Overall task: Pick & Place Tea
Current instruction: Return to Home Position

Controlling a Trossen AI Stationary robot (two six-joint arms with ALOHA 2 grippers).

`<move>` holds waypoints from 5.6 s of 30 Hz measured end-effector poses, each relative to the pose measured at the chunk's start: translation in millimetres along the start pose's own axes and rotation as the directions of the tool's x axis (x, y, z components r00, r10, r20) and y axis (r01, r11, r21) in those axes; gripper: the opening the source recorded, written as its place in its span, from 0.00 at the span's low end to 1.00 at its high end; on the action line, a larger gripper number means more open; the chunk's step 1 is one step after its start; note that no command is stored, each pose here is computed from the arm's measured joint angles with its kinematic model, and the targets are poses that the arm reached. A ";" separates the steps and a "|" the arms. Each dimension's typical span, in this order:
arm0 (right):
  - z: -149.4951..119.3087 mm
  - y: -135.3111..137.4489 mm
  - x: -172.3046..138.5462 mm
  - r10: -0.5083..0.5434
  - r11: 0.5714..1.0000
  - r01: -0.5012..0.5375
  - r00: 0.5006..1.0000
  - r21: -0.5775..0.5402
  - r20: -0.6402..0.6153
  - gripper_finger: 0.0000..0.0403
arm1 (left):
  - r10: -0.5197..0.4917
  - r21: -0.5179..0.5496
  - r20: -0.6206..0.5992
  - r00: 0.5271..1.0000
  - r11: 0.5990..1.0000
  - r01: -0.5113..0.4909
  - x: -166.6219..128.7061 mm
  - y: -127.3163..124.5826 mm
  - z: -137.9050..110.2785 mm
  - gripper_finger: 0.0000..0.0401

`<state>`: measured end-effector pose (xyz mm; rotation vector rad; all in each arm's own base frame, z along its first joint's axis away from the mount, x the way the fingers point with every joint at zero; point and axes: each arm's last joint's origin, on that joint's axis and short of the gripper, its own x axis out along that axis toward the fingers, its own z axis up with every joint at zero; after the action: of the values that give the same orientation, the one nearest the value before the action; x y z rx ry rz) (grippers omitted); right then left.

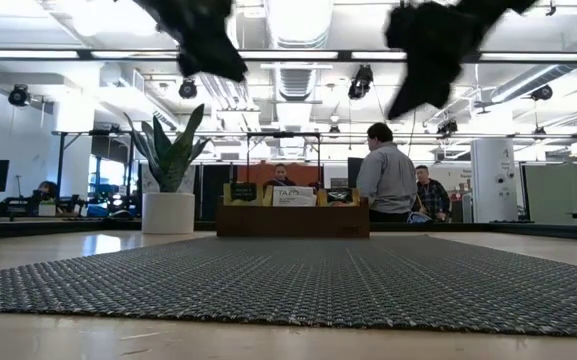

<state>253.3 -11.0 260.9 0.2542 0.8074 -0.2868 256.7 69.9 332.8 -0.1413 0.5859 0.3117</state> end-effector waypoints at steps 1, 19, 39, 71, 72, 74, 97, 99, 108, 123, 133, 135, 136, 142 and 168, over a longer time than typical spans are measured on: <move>-9.7 -3.7 -3.2 -0.004 1.000 0.004 1.000 0.015 -0.004 0.08 | -0.046 -0.003 0.026 0.999 0.999 0.046 -8.4 -2.7 -4.7 0.31; -113.4 -48.1 -46.6 -0.098 0.983 0.075 0.986 0.169 0.136 0.08 | -0.307 -0.260 0.506 0.806 0.837 0.481 -61.3 3.0 -158.7 0.31; -99.8 -46.8 -50.5 -0.108 0.969 0.001 0.903 0.248 0.417 0.08 | -0.322 -0.224 0.581 0.747 0.820 0.527 -45.9 7.7 -221.8 0.31; -100.0 -46.6 -49.4 -0.106 0.970 0.003 0.905 0.243 0.411 0.08 | -0.283 0.234 0.543 0.791 0.955 0.181 -48.6 -1.8 -234.1 0.31; -100.0 -46.6 -49.4 -0.106 0.970 0.003 0.905 0.243 0.411 0.08 | -0.265 0.224 0.547 0.794 0.960 0.166 -48.5 -1.2 -233.9 0.31; -100.0 -46.6 -49.4 -0.106 0.970 0.003 0.905 0.243 0.411 0.08 | -0.262 0.218 0.547 0.795 0.961 0.167 -48.5 -1.2 -233.9 0.31; -100.0 -46.6 -49.4 -0.107 0.970 0.004 0.905 0.244 0.412 0.08 | -0.262 0.178 0.551 0.792 0.964 0.196 -48.8 -1.2 -233.3 0.31; -100.0 -46.7 -49.4 -0.108 0.970 0.004 0.905 0.244 0.412 0.08 | -0.262 0.178 0.551 0.792 0.964 0.196 -48.8 -1.2 -233.3 0.31; -100.0 -46.7 -49.4 -0.108 0.970 0.005 0.905 0.244 0.412 0.08 | -0.262 0.178 0.551 0.792 0.964 0.195 -48.8 -1.2 -233.3 0.31; -131.4 -47.9 -61.3 0.139 0.976 -0.209 0.814 0.062 0.564 0.08 | -0.262 0.177 0.551 0.792 0.965 0.195 -48.8 -1.2 -233.2 0.31; -154.0 -47.7 -54.2 0.470 0.878 -0.347 0.492 -0.330 0.733 0.08 | -0.261 0.177 0.551 0.792 0.965 0.195 -48.8 -1.2 -233.2 0.31; -158.5 -48.4 -49.4 0.472 0.878 -0.334 0.490 -0.342 0.733 0.08 | -0.262 0.177 0.551 0.792 0.965 0.195 -48.8 -1.2 -233.2 0.31; -160.4 -48.7 -47.4 0.472 0.879 -0.326 0.491 -0.348 0.732 0.08 | -0.262 0.177 0.551 0.792 0.965 0.195 -48.8 -1.2 -233.2 0.31; -164.3 -50.1 -45.2 0.463 0.886 -0.287 0.524 -0.364 0.714 0.08 | -0.261 0.177 0.552 0.792 0.965 0.195 -48.8 -1.2 -233.2 0.31; -171.6 -48.9 -36.0 0.466 0.884 -0.289 0.617 -0.368 0.634 0.08 | -0.261 0.177 0.553 0.791 0.965 0.195 -48.8 -1.2 -233.1 0.31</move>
<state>97.8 5.6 167.8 0.0698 -0.0147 0.1306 97.2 5.6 167.9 -0.0040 -0.0223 0.0709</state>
